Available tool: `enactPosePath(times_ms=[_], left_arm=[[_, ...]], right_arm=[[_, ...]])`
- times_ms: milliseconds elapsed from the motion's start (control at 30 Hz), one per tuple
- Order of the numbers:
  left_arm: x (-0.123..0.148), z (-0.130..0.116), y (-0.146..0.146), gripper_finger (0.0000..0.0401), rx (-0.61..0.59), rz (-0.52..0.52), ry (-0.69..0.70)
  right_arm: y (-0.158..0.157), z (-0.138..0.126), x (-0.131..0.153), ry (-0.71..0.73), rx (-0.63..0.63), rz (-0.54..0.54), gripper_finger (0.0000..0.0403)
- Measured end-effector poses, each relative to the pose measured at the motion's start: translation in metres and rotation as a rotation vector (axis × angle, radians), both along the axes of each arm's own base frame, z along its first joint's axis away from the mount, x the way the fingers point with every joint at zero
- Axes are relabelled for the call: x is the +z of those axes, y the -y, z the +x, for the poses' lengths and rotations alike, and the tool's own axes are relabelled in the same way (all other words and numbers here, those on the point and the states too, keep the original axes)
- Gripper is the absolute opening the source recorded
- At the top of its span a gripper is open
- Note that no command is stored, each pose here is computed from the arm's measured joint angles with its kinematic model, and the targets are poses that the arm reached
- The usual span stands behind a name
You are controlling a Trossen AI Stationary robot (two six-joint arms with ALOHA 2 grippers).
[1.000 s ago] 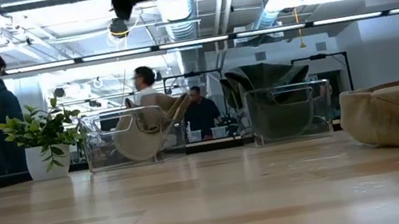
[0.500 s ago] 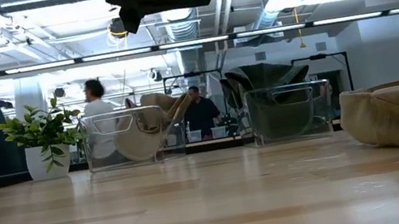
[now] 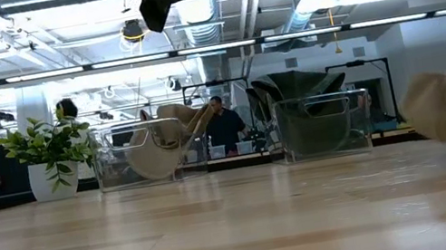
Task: Pick & Place hat
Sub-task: Put the brown cap into the left transparent bin
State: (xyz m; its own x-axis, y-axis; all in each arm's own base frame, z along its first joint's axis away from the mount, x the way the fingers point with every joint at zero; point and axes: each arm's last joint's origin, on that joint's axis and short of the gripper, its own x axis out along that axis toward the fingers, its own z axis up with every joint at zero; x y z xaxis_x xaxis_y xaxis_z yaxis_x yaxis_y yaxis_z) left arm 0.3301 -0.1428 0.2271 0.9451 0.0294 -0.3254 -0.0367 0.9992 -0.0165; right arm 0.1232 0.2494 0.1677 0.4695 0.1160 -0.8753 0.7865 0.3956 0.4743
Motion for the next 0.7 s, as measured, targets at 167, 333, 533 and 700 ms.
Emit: enactPosePath(times_ms=[167, 333, 533, 700], left_arm=[[-0.002, 0.0, 0.001, 0.0006, -0.002, 0.004, -0.009], [-0.002, 0.0, 0.002, 0.0006, -0.017, -0.001, -0.009], [-0.002, 0.0, 0.003, 0.0006, -0.019, -0.001, -0.009], [-0.002, 0.0, 0.003, 0.0006, -0.018, -0.001, -0.009]], right_arm=[[-0.01, -0.001, 0.012, 0.0, 0.024, 0.05, 0.0276], [-0.01, -0.007, 0.011, -0.02, 0.018, 0.031, 0.0276], [-0.004, -0.001, -0.007, -0.076, -0.032, -0.084, 0.0276], [-0.003, 0.008, -0.021, -0.079, -0.066, -0.143, 0.0276]])
